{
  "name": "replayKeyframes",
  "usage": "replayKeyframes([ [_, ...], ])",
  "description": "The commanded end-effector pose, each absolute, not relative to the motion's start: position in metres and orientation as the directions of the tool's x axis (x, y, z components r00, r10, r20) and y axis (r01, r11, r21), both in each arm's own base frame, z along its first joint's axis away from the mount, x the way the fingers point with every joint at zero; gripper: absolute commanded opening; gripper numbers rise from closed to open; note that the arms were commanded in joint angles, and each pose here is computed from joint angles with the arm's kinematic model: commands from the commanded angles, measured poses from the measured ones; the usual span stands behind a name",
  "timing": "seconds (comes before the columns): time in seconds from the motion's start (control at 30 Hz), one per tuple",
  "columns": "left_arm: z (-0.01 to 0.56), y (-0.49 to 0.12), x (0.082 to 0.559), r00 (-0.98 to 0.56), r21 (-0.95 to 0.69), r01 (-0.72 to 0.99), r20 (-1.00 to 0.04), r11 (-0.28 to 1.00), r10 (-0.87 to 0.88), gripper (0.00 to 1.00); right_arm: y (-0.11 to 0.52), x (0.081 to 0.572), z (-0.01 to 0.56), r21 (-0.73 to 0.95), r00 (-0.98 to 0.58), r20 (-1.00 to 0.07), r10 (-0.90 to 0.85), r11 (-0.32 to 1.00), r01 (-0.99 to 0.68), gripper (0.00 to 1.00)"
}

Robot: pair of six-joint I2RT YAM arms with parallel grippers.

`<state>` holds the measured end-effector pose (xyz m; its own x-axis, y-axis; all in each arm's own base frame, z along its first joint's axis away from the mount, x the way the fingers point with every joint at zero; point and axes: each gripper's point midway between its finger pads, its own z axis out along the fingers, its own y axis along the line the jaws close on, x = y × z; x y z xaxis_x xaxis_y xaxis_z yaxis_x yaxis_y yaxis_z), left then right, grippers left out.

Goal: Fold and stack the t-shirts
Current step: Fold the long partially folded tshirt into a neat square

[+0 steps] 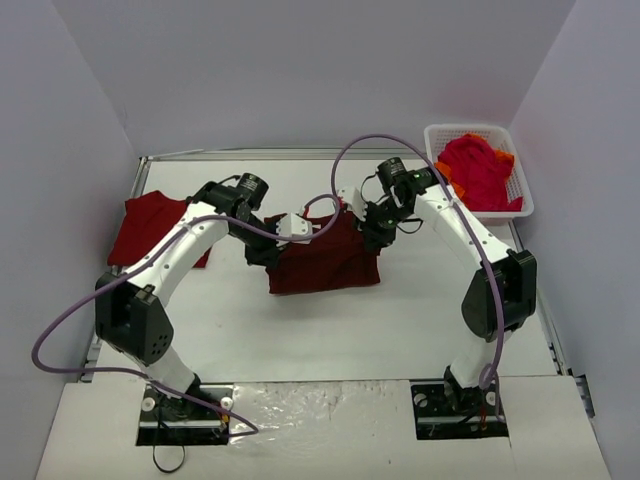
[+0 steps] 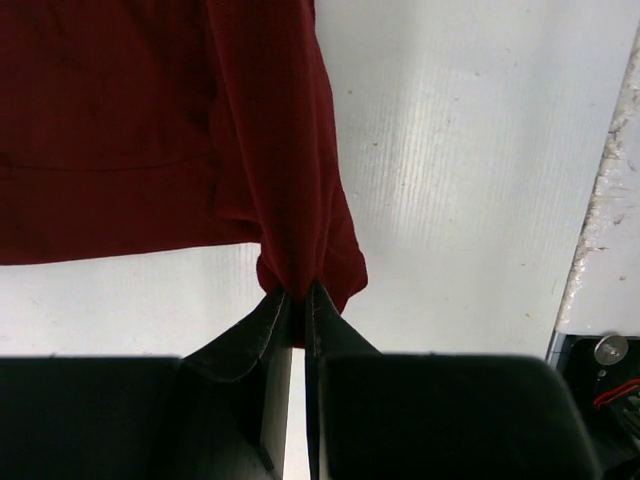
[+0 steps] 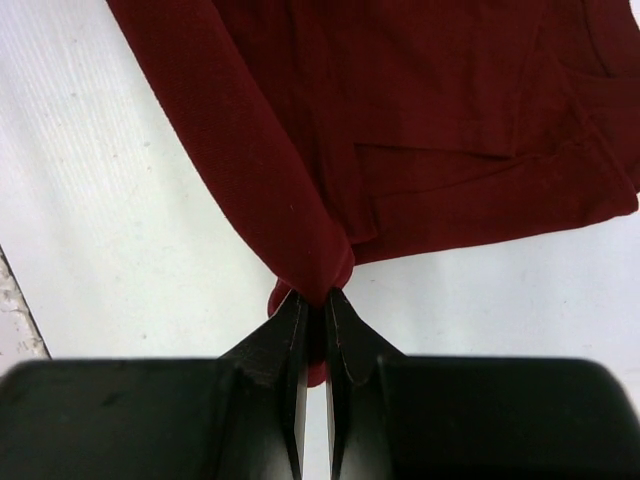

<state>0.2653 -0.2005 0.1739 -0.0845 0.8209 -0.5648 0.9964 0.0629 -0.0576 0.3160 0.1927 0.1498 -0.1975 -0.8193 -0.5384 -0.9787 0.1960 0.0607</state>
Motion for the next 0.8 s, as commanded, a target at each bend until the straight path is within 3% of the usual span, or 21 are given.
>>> replayKeyframes([
  [0.0, 0.187, -0.199, 0.283, -0.07, 0.0, 0.996, -0.578, 0.086, 0.813, 0.02, 0.186, 0.326, 0.154, 0.057, -0.215, -0.523, -0.825, 0.218, -0.974, 0.0],
  [0.77, 0.188, -0.201, 0.342, -0.101, 0.084, 0.98, -0.573, 0.181, 0.813, 0.02, 0.188, 0.389, 0.143, 0.038, -0.225, -0.552, -0.803, 0.245, -0.969, 0.0],
])
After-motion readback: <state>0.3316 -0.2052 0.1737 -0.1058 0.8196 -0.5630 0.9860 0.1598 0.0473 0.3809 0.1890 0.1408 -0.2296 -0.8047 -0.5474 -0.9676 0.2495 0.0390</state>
